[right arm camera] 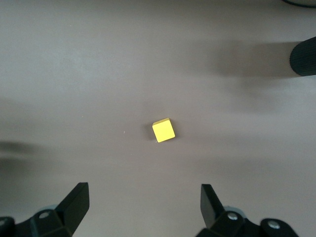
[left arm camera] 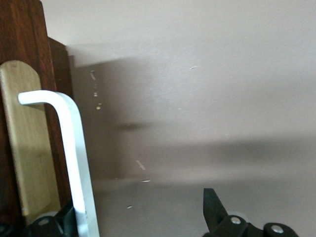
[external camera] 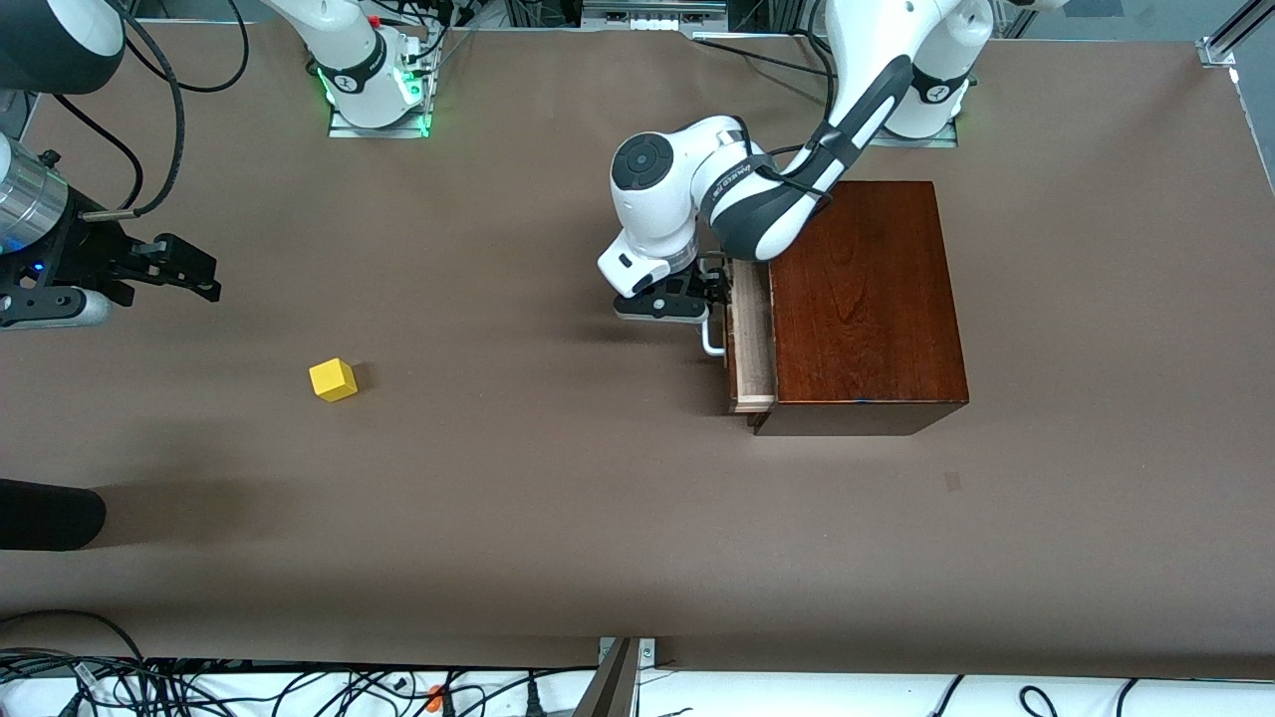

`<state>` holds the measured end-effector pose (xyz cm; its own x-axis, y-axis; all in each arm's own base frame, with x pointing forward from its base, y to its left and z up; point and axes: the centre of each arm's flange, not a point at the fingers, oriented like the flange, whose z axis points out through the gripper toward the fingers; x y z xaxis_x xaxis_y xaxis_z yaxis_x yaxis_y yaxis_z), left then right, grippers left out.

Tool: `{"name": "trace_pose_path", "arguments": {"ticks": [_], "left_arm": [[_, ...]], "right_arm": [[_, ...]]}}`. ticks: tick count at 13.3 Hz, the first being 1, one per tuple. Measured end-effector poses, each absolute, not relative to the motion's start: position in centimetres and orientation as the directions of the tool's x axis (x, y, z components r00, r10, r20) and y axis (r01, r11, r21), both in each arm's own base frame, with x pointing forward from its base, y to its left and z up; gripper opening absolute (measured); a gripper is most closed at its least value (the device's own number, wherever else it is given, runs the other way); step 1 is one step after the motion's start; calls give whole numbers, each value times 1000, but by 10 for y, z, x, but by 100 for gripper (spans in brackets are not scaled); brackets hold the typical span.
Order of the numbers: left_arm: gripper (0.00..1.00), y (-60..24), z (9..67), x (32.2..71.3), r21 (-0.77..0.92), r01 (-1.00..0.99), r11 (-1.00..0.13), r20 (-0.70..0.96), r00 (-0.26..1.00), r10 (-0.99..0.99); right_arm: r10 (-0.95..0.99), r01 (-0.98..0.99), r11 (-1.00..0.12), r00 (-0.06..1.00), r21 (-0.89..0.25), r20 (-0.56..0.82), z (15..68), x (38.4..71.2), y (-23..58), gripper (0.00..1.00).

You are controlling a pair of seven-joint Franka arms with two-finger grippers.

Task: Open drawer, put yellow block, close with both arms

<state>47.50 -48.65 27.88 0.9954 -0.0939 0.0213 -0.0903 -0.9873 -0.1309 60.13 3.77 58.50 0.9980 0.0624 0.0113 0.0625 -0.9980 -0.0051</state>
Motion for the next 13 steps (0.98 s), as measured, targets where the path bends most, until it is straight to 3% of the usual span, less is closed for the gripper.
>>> {"name": "trace_pose_path", "arguments": {"ticks": [13], "left_arm": [[100, -520, 301, 484, -16, -52, -999, 26, 998, -53]], "right_arm": [[107, 107, -994, 994, 3, 11, 559, 618, 39, 100]]}}
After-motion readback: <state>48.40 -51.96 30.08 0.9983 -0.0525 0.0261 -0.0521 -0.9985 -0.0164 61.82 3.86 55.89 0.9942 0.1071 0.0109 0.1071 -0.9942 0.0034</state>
